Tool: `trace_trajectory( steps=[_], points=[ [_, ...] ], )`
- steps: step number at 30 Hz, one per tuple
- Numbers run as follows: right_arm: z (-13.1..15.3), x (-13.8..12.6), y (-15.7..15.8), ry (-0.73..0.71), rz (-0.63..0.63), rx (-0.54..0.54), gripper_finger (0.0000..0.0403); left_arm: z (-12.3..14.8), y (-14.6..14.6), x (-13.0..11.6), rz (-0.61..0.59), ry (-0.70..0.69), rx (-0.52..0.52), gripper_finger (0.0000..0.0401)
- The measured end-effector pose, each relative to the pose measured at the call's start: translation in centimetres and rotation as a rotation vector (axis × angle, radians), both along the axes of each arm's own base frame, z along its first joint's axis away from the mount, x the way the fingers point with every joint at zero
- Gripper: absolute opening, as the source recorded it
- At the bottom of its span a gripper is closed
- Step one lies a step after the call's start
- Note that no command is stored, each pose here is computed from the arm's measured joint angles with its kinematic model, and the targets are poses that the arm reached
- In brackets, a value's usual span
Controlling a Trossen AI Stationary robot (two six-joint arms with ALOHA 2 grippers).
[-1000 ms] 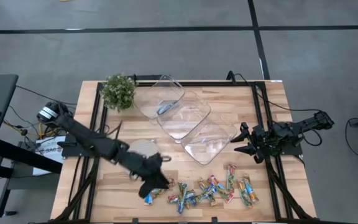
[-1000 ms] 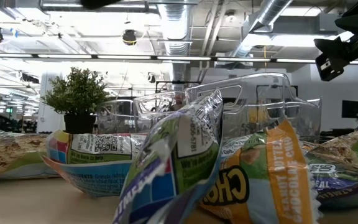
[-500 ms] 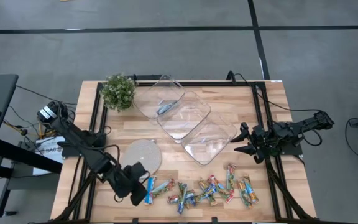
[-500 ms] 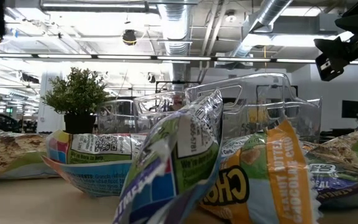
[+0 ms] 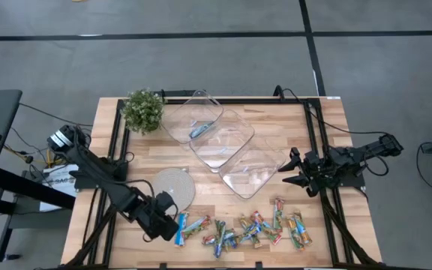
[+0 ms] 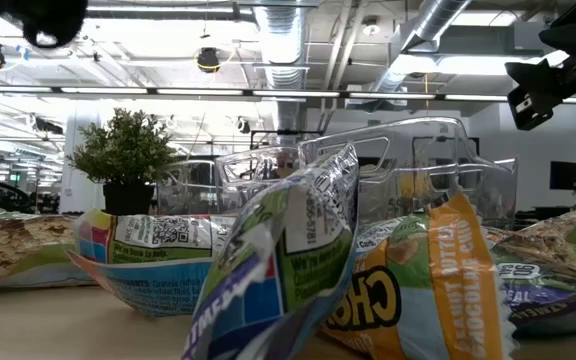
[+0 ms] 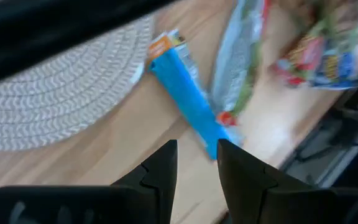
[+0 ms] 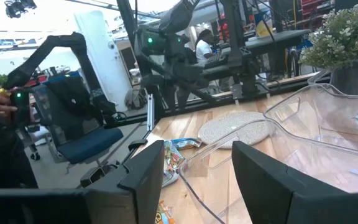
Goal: Pick and place Granola Bars by type
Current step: Put the yellow granola bar into the middle transparent bin
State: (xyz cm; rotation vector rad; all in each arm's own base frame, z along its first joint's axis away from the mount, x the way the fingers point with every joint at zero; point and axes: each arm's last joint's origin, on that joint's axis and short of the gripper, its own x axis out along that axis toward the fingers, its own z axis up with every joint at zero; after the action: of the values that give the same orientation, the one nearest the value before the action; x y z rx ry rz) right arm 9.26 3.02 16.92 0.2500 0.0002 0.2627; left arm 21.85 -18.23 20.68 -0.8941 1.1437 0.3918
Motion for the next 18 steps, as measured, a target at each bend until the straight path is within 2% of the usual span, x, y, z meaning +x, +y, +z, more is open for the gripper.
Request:
trace_trajectory(
  steps=[3, 9, 18],
  points=[
    [0.0, 0.0, 0.0, 0.000, 0.000, 0.000, 0.0184, -1.3, -0.5, 0.8, -0.022, 0.035, -0.032, 0.0105],
    [0.0, 0.0, 0.0, 0.000, 0.000, 0.000, 0.0184, -4.1, -1.0, 2.1, -0.014, 0.107, -0.030, 0.0122],
    [0.0, 0.0, 0.0, 0.001, 0.000, 0.000, 0.0184, -4.5, -0.6, 4.3, 0.013, 0.010, -0.088, 0.0208]
  ],
)
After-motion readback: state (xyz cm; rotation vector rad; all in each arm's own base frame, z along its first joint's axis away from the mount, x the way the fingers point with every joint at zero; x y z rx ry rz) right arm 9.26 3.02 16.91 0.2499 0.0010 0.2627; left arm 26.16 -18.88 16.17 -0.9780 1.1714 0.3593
